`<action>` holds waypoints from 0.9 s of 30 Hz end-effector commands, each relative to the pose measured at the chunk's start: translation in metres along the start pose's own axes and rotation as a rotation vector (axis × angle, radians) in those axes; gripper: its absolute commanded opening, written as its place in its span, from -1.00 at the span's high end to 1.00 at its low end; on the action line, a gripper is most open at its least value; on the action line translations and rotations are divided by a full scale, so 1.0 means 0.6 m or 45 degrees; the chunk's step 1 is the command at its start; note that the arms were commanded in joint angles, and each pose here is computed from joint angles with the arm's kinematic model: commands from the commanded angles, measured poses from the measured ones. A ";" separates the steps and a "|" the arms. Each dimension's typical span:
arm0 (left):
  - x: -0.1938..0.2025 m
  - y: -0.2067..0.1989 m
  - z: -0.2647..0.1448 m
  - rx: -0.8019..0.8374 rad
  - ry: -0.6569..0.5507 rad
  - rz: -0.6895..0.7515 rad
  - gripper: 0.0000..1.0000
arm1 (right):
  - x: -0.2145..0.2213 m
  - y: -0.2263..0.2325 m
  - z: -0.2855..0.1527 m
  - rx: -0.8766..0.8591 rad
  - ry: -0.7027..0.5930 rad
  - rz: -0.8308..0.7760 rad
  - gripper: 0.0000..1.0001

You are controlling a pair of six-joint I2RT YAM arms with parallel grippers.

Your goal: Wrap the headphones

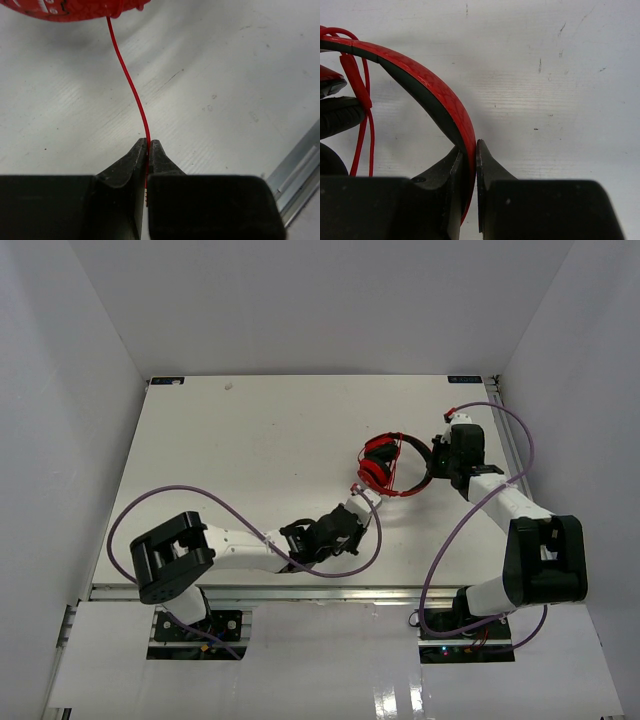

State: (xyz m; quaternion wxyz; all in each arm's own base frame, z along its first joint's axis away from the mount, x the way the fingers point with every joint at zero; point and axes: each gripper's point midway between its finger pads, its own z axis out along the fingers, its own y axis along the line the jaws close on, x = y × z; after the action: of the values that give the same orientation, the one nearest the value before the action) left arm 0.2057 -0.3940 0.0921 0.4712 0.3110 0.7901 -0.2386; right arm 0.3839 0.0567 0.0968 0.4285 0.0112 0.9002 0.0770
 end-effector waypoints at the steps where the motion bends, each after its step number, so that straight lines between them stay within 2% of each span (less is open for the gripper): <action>1: -0.019 -0.033 -0.032 0.158 0.015 0.076 1.00 | -0.044 0.008 0.009 -0.028 -0.126 0.018 0.85; 6: -0.042 -0.078 -0.029 0.316 0.056 0.129 1.00 | -0.031 0.019 0.021 -0.049 -0.097 -0.018 0.85; 10: -0.072 -0.082 -0.019 0.315 0.029 0.181 1.00 | -0.022 0.035 0.024 -0.076 -0.090 -0.100 0.85; 16: -0.126 -0.045 -0.003 0.256 -0.011 0.196 1.00 | 0.010 0.065 0.022 -0.190 -0.052 -0.249 0.85; 22: -0.136 0.007 0.033 0.248 0.031 0.169 1.00 | 0.038 0.098 0.023 -0.268 0.001 -0.400 0.85; 27: -0.141 0.017 0.066 0.255 0.046 0.171 1.00 | 0.052 0.122 0.029 -0.315 0.039 -0.427 0.85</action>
State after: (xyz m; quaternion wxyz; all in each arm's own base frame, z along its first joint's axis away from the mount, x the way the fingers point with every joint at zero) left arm 0.2616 -0.4259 0.1404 0.4424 0.3976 0.7597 -0.2629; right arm 0.3608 0.1110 0.0580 0.3909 -0.1659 0.9011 0.0874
